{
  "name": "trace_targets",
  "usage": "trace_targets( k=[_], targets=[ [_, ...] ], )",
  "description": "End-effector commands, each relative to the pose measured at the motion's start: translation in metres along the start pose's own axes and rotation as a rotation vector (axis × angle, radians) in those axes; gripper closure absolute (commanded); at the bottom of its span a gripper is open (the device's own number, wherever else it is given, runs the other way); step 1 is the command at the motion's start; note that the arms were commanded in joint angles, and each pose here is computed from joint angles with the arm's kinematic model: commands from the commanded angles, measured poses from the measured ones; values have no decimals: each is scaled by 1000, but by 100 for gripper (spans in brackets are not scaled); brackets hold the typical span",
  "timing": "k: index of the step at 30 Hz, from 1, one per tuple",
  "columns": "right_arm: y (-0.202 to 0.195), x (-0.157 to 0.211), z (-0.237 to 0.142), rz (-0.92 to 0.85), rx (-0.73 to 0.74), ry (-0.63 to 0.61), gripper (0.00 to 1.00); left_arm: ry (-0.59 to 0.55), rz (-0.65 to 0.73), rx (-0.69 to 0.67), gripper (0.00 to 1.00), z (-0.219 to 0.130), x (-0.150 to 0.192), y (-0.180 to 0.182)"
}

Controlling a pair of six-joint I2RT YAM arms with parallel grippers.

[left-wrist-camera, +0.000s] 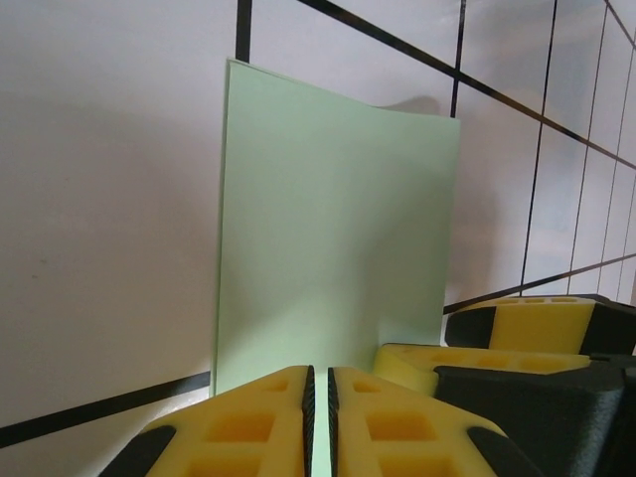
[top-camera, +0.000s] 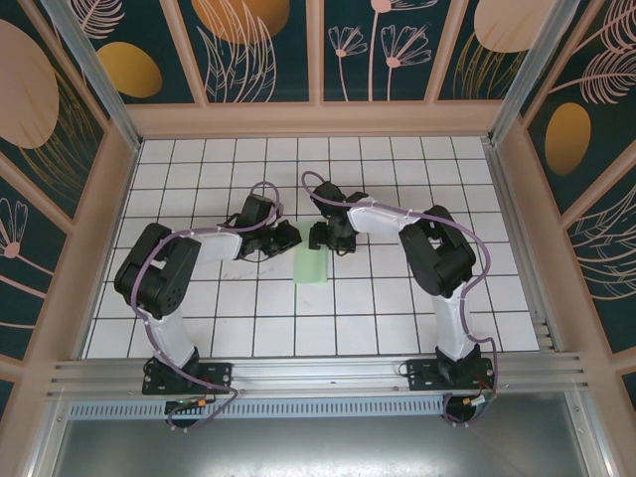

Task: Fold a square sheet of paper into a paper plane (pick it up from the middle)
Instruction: Hold the square sheet of paper at the center of the table.

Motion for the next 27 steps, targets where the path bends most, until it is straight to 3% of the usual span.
trace_targets(
  k=[1, 27],
  targets=[
    [-56, 55, 108, 6, 159, 207, 28, 11, 31, 22, 84, 6, -1, -7],
    [-57, 56, 111, 26, 149, 222, 26, 47, 23, -20, 89, 16, 6, 2]
  ],
)
Point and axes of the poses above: each hand's point on the last joint's axis, 136 mm out from that joint toward the fingers, its own z axis out along the fingers, its own y axis along the line the jaws close on, x = y × z, the point moved 4 cm from there along -z, back along the fingers, and after that the axes turned 3 degrees about z, right-handed, at the moved point
